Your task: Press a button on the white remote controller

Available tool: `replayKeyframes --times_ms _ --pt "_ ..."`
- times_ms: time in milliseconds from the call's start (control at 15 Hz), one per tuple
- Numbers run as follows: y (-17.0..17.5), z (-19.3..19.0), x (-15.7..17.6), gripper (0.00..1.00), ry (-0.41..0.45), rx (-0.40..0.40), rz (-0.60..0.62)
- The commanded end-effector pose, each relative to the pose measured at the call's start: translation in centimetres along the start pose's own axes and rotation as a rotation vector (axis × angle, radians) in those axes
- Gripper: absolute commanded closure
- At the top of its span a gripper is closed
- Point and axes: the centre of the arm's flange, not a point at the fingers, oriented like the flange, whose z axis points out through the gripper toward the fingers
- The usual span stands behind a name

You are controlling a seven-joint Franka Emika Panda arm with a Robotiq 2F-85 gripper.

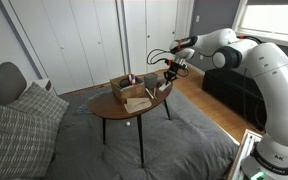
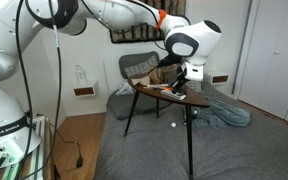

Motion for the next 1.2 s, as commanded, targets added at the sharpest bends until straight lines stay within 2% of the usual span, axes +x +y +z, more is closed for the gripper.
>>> replayKeyframes --times_ms 0,467,733,933,1000,1133 --pt "-0.7 0.5 0.8 1.00 -0.028 0.019 0.027" --pt "-0.1 -2.1 -2.4 1.00 0.018 0.055 -0.021" --pt "0.6 -2.8 -4.0 1.00 0.039 0.022 -0.046" --pt "1.9 -2.7 -5.9 1.00 0.062 -0.014 -0.111" --pt "2.4 -2.7 -6.6 0.81 0.068 -0.030 -0.140" --pt "3.7 -2.6 -8.3 0.67 0.110 -0.053 -0.204"
